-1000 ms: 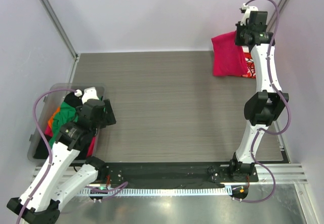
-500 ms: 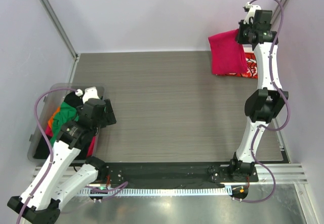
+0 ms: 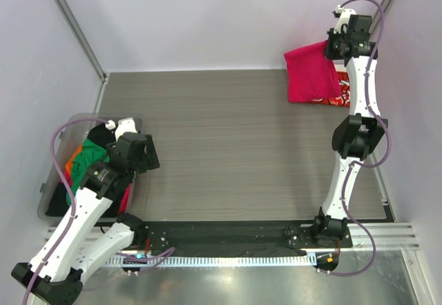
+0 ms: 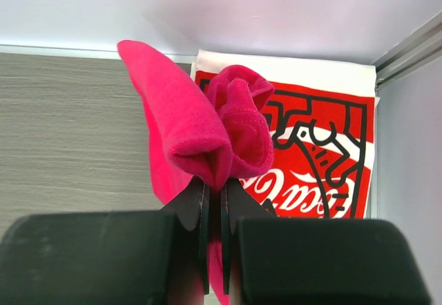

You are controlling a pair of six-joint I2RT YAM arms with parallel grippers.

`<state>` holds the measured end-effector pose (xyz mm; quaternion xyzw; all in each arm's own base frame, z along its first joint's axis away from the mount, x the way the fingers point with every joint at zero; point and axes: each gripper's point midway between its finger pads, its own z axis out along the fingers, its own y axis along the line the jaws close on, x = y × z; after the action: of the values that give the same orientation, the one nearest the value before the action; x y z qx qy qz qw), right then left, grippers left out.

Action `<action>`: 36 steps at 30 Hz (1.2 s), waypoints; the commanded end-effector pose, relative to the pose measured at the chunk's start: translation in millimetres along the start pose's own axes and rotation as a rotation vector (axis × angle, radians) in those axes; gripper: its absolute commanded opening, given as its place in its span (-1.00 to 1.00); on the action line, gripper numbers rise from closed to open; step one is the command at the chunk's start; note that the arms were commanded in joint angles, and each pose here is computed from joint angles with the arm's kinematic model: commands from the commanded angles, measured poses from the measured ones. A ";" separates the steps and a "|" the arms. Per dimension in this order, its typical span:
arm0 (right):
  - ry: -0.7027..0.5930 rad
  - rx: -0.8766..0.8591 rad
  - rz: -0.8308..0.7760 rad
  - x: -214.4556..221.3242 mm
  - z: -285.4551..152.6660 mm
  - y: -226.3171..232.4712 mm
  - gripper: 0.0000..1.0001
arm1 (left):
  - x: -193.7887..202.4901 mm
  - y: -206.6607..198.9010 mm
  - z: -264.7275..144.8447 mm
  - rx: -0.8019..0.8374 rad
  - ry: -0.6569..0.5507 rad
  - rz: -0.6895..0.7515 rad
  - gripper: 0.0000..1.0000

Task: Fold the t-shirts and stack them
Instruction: Neatly place the folded tshirt to the corner, then reset both grippers

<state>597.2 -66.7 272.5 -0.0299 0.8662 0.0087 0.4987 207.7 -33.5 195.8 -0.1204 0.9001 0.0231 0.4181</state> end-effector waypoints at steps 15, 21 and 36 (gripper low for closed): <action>-0.178 0.232 -0.106 1.9 73.5 -95.3 -0.84 | -10.4 -5.4 4.8 -0.002 -0.022 -0.025 0.63; -0.311 0.607 0.066 -8.7 74.6 -154.7 1.00 | -10.4 -5.5 4.6 0.000 -0.021 -0.025 0.63; -0.305 0.176 0.424 -36.2 -62.6 23.3 0.99 | -16.8 -3.4 -2.3 0.029 -0.053 -0.052 0.72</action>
<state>605.4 -83.8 278.6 0.1534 0.7901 -0.1010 0.5849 209.7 -31.7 195.0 -0.1272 0.9005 0.0215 0.4153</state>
